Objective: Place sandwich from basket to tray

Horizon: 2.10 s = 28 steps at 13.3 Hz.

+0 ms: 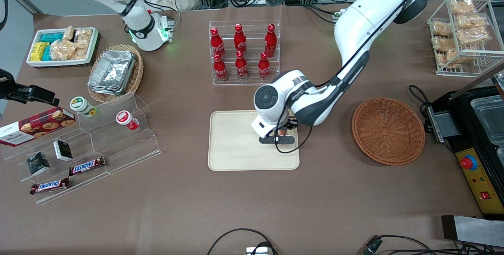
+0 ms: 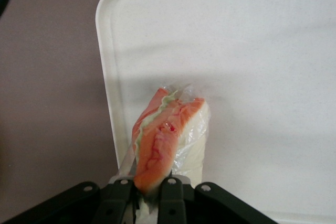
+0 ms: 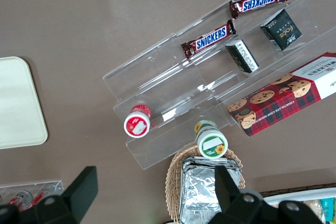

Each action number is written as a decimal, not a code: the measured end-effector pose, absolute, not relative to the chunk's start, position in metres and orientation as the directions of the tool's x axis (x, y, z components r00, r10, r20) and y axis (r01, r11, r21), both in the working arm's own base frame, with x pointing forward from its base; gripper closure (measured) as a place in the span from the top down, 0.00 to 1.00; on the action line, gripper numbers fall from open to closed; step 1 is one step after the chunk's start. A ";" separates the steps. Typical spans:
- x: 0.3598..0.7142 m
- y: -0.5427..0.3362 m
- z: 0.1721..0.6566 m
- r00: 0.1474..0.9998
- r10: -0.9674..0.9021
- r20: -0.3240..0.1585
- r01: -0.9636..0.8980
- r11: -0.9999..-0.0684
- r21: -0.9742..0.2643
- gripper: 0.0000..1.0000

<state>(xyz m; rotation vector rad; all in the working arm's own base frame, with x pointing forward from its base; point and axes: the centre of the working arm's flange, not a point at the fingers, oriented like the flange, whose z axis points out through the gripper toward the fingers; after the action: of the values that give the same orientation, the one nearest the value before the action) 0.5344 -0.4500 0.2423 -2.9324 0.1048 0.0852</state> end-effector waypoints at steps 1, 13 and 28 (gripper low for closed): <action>0.533 -0.452 0.240 0.996 -0.059 -0.063 -0.071 -0.976 -0.205 0.16; 0.556 -0.443 0.262 0.999 0.024 -0.042 0.013 -0.974 -0.228 0.71; 0.648 -0.292 0.460 0.916 0.380 0.124 0.398 -0.898 -0.186 1.00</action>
<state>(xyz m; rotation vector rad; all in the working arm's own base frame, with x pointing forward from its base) 0.6477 -0.2919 0.4598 -2.8699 -0.5896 -0.1252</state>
